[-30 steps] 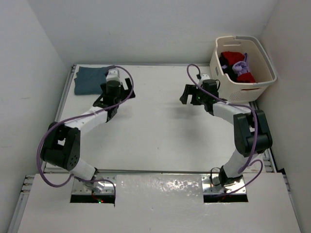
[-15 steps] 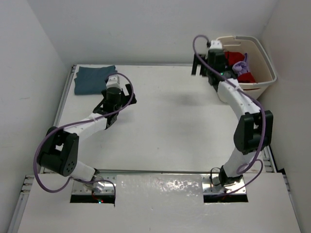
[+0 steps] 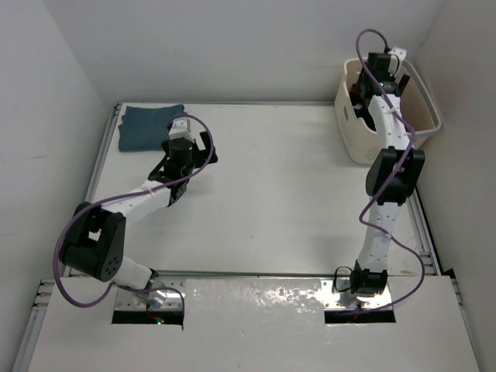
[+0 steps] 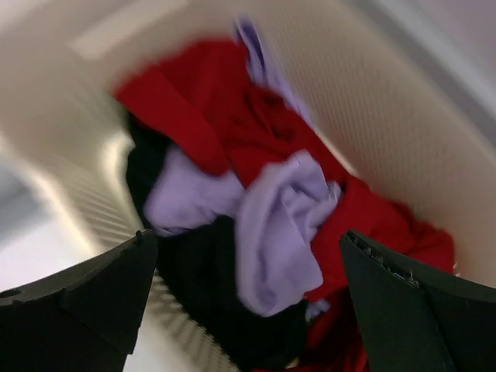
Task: Fold and stack the t-shirts
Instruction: Grab crumpled tshirt from bin with the right arm
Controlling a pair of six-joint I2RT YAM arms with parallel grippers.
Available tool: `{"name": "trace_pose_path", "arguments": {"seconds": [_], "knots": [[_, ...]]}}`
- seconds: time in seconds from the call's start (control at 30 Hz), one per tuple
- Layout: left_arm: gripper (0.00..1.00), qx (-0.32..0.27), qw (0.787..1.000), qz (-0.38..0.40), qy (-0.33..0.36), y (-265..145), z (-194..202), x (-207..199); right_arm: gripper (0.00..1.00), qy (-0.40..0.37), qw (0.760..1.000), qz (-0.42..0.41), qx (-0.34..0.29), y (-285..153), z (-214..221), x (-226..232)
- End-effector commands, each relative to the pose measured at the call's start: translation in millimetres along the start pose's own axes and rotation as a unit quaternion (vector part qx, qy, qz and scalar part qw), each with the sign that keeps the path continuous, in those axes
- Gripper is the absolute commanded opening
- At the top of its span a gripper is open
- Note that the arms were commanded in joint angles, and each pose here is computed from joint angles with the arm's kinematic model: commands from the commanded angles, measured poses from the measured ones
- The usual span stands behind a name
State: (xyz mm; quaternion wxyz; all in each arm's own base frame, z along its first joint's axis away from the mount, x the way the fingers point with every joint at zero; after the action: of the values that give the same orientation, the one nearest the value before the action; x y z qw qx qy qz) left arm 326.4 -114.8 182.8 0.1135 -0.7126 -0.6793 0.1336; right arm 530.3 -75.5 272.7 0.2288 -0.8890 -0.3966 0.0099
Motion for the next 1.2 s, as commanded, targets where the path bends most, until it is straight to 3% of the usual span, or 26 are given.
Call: {"name": "trace_pose_path", "arguments": {"seconds": [0.0, 0.1, 0.13, 0.3, 0.5, 0.93, 1.0, 1.17], "knots": [[1.0, -0.038, 0.999, 0.001, -0.003, -0.7, -16.3, -1.0, 0.97, 0.019, 0.999, 0.016, 0.031, 20.2, 15.7, -19.3], [1.0, -0.037, 0.999, -0.002, -0.005, 0.3, -15.3, -0.7, 0.81, 0.02, 0.998, -0.028, 0.057, 35.9, 28.7, -15.3], [1.0, -0.036, 0.999, 0.0, -0.005, 0.9, -15.4, -1.3, 0.52, 0.022, 0.996, -0.054, 0.066, 39.1, 32.0, -11.8], [1.0, -0.037, 0.999, 0.017, -0.005, 0.8, -15.4, -4.0, 0.01, 0.034, 0.997, -0.06, 0.019, 36.2, 15.1, -9.6], [1.0, -0.038, 0.999, 0.033, -0.006, 0.7, -15.6, -6.7, 0.0, 0.008, 0.999, -0.038, -0.038, 14.1, -23.0, -16.3], [1.0, -0.036, 0.998, 0.052, -0.003, 3.0, -16.3, -10.3, 0.0, -0.022, 0.981, -0.082, -0.176, -42.0, -106.8, -7.7], [1.0, -0.035, 0.998, 0.055, -0.005, 3.1, -15.7, -10.9, 0.0, -0.022, 0.981, -0.073, -0.176, -44.8, -110.0, -9.5], [1.0, -0.024, 0.998, 0.054, -0.004, 5.6, -12.7, -11.4, 0.01, -0.056, 0.991, -0.046, -0.112, -20.4, -62.9, -17.2]]}}
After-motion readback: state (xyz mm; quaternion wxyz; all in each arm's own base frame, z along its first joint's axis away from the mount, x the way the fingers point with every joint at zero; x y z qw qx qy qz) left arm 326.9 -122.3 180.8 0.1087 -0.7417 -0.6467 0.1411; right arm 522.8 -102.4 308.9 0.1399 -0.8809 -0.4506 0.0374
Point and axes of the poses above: each gripper's point midway between its finger pads, its own y axis out along the fingers, its own x axis along the line the jaws close on, z = x × y, the point moved 10 cm from there along -y, back along the fingers, and after that the axes turned 15 degrees about y, right-handed, at the moved point
